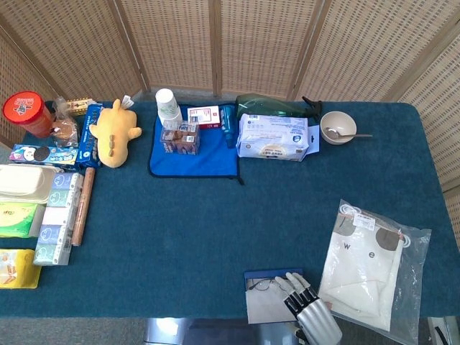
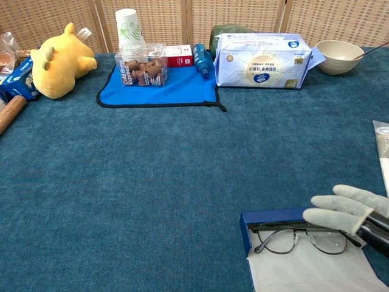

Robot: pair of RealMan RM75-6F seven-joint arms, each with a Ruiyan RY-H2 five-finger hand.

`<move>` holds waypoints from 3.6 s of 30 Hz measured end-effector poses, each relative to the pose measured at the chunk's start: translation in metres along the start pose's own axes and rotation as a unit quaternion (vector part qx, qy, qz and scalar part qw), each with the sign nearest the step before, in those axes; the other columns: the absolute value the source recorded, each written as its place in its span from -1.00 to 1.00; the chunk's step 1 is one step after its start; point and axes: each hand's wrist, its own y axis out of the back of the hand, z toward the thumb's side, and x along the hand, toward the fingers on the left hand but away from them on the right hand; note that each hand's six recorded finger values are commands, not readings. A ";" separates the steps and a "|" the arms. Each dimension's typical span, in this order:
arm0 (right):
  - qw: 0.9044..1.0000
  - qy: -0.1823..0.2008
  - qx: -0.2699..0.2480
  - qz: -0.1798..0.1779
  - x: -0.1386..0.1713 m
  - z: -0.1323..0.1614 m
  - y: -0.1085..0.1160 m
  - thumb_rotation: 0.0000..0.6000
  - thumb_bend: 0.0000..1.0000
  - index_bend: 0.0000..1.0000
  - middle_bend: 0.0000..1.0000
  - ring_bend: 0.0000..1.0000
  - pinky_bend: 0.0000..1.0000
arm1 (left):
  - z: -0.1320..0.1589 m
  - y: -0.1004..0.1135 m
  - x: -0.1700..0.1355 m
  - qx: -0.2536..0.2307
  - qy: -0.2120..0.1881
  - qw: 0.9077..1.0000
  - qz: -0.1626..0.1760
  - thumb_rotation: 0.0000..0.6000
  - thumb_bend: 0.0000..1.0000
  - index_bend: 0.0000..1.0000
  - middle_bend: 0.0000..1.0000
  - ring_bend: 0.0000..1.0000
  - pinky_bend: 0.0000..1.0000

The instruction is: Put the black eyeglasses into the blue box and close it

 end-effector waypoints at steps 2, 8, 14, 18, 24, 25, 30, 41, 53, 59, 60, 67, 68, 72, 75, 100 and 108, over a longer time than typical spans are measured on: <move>1.000 0.002 -0.001 0.005 -0.006 0.003 0.002 1.00 -0.74 -0.40 -0.58 -0.74 -0.63 | -0.002 -0.002 0.000 -0.001 0.003 1.000 -0.001 0.78 -0.36 -0.93 -1.00 -1.00 -1.00; 1.000 0.009 0.005 0.023 -0.020 0.008 0.002 1.00 -0.62 -0.18 -0.52 -0.64 -0.56 | -0.007 -0.006 0.000 -0.002 0.008 1.000 -0.005 0.77 -0.36 -0.93 -1.00 -1.00 -1.00; 0.999 0.009 0.012 0.033 -0.027 0.010 0.002 1.00 -0.54 -0.06 -0.43 -0.54 -0.49 | -0.009 -0.008 0.002 -0.001 0.008 1.000 -0.006 0.76 -0.36 -0.93 -1.00 -1.00 -1.00; 0.999 0.007 0.018 0.038 -0.030 0.011 0.001 1.00 -0.51 0.01 -0.39 -0.52 -0.46 | -0.010 -0.009 0.004 -0.001 0.008 1.000 -0.006 0.77 -0.36 -0.93 -1.00 -1.00 -1.00; 0.999 0.002 0.029 0.046 -0.034 0.012 0.002 1.00 -0.46 0.10 -0.33 -0.48 -0.45 | -0.009 -0.011 0.005 -0.001 0.006 1.000 -0.006 0.76 -0.37 -0.93 -1.00 -1.00 -1.00; 0.998 0.002 0.029 0.047 -0.034 0.012 0.002 1.00 -0.46 0.10 -0.33 -0.48 -0.45 | -0.009 -0.011 0.005 -0.001 0.006 1.000 -0.006 0.77 -0.37 -0.93 -1.00 -1.00 -1.00; 0.998 -0.003 0.031 0.053 -0.035 0.012 0.003 1.00 -0.45 0.15 -0.29 -0.47 -0.45 | -0.009 -0.012 0.005 0.000 0.005 1.000 -0.007 0.76 -0.37 -0.93 -1.00 -1.00 -1.00; 0.998 -0.006 0.030 0.051 -0.036 0.013 0.006 1.00 -0.42 0.22 -0.23 -0.43 -0.44 | -0.007 -0.011 0.005 0.000 0.002 1.000 -0.003 0.77 -0.36 -0.93 -1.00 -1.00 -1.00; 0.999 0.000 0.023 0.045 -0.045 0.019 0.014 1.00 -0.42 0.24 -0.22 -0.41 -0.43 | -0.007 -0.013 0.005 0.000 0.000 1.000 -0.004 0.76 -0.36 -0.93 -1.00 -1.00 -1.00; 0.999 0.005 0.020 0.040 -0.054 0.021 0.020 1.00 -0.42 0.23 -0.22 -0.41 -0.43 | -0.007 -0.013 0.004 0.000 0.001 1.000 -0.003 0.78 -0.36 -0.93 -1.00 -1.00 -1.00; 0.999 0.006 0.020 0.040 -0.057 0.021 0.021 1.00 -0.42 0.23 -0.22 -0.41 -0.43 | -0.007 -0.013 0.004 0.000 0.001 1.000 -0.004 0.78 -0.36 -0.93 -1.00 -1.00 -1.00; 0.999 0.007 0.018 0.038 -0.075 0.020 0.026 1.00 -0.42 0.23 -0.22 -0.41 -0.43 | -0.006 -0.014 0.004 -0.002 0.000 1.000 -0.006 0.76 -0.37 -0.93 -1.00 -1.00 -1.00; 0.999 0.008 0.017 0.037 -0.078 0.020 0.027 1.00 -0.42 0.23 -0.22 -0.41 -0.43 | -0.006 -0.014 0.004 -0.002 0.000 1.000 -0.005 0.76 -0.37 -0.93 -1.00 -1.00 -1.00; 0.999 0.007 0.016 0.038 -0.087 0.019 0.029 1.00 -0.42 0.23 -0.22 -0.41 -0.43 | -0.005 -0.015 0.004 -0.002 0.000 1.000 -0.006 0.75 -0.37 -0.93 -1.00 -1.00 -1.00; 0.999 0.005 0.015 0.042 -0.094 0.017 0.029 1.00 -0.43 0.22 -0.22 -0.41 -0.43 | -0.005 -0.016 0.003 -0.003 0.001 1.000 -0.007 0.78 -0.37 -0.93 -1.00 -1.00 -1.00; 0.999 -0.011 0.023 0.047 -0.133 -0.005 0.019 1.00 -0.45 -0.17 -0.43 -0.56 -0.44 | -0.009 -0.020 0.003 -0.001 0.008 1.000 -0.012 0.76 -0.37 -0.93 -1.00 -1.00 -1.00; 0.998 -0.023 0.035 0.053 -0.148 -0.017 0.014 1.00 -0.45 -0.18 -0.45 -0.56 -0.45 | -0.012 -0.022 0.003 -0.001 0.012 1.000 -0.014 0.77 -0.38 -0.93 -1.00 -1.00 -1.00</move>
